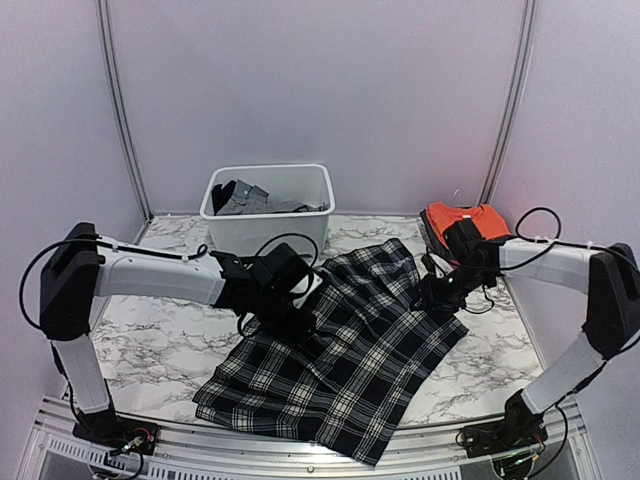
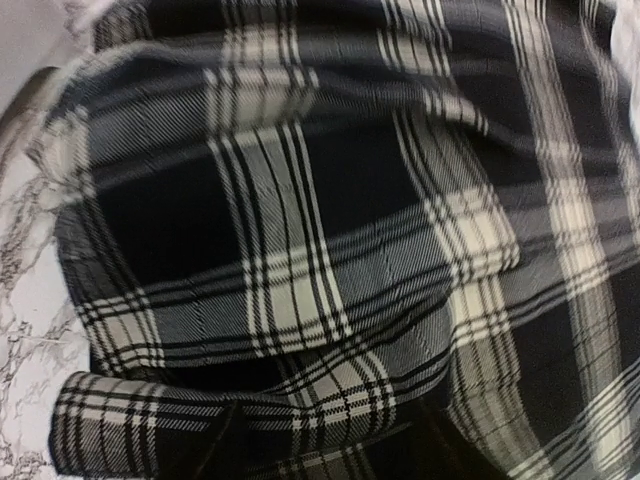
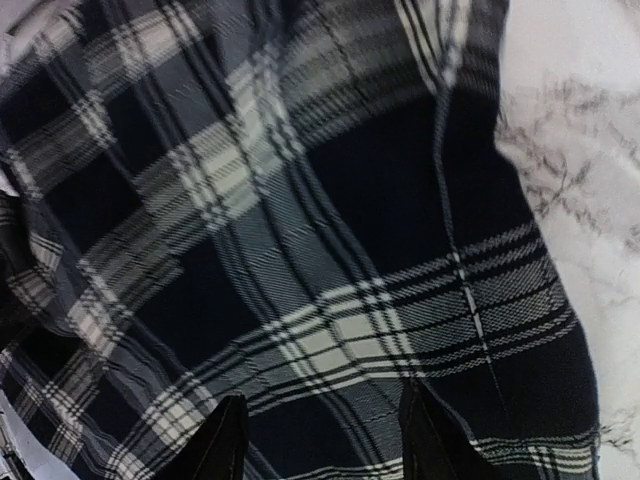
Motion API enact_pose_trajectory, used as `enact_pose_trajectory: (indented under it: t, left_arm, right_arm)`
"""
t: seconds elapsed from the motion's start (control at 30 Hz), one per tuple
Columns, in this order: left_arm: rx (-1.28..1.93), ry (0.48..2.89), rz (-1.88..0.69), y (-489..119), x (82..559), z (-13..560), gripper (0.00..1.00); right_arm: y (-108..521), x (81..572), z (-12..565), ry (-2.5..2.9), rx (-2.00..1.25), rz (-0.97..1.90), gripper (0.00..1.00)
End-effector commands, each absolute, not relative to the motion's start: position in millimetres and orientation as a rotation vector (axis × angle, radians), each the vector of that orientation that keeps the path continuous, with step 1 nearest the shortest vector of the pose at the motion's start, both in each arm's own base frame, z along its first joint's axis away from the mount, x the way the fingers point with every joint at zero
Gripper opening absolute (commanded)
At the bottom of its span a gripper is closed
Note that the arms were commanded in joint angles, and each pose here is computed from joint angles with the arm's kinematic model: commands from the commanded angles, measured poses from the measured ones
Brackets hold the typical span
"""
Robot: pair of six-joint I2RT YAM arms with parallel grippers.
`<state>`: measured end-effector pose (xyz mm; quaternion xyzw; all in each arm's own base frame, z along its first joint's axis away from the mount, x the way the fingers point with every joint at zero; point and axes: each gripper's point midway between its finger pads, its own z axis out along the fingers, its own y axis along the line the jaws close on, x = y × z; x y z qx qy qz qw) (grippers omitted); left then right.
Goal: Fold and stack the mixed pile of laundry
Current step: Rotate the flattened skirt at the center of the board, then pick up the flattened skirt from the center of the board.
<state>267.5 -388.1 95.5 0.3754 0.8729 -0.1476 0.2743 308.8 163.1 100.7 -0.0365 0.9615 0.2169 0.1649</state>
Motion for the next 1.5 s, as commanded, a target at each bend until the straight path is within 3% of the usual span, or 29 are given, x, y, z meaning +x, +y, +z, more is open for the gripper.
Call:
enact_pose_trajectory:
  t: [0.0,0.23,0.4,0.63,0.83,0.97,1.1,1.27,1.47]
  left_arm:
    - [1.156,2.526,-0.340,-359,230,46,0.50]
    - [1.311,2.624,-0.370,-332,135,14,0.34]
    - [1.269,2.669,-0.538,-330,79,19,0.33]
    - [0.760,2.726,-0.473,-289,155,25,0.45]
    - [0.822,2.583,-0.512,-325,198,69,0.64]
    - [0.912,2.392,-0.572,-335,194,124,0.78]
    - [1.169,2.232,-0.540,-341,141,144,0.80]
    - [1.444,2.158,-0.565,-348,54,123,0.78]
    - [1.546,2.258,-0.448,-333,12,67,0.86]
  right_arm:
    - [160,300,51,2.856,-0.082,0.587,0.47]
    - [192,312,1,2.961,-0.318,0.443,0.46]
    - [254,324,-15,2.944,-0.589,0.399,0.46]
    - [298,394,0,2.801,-0.658,0.369,0.47]
    - [304,420,64,2.681,-0.632,0.462,0.53]
    - [297,383,134,2.578,-0.617,0.613,0.56]
    - [300,309,160,2.556,-0.613,0.831,0.55]
    - [317,213,161,2.563,-0.716,1.051,0.53]
    - [300,140,127,2.532,-0.922,0.907,0.62]
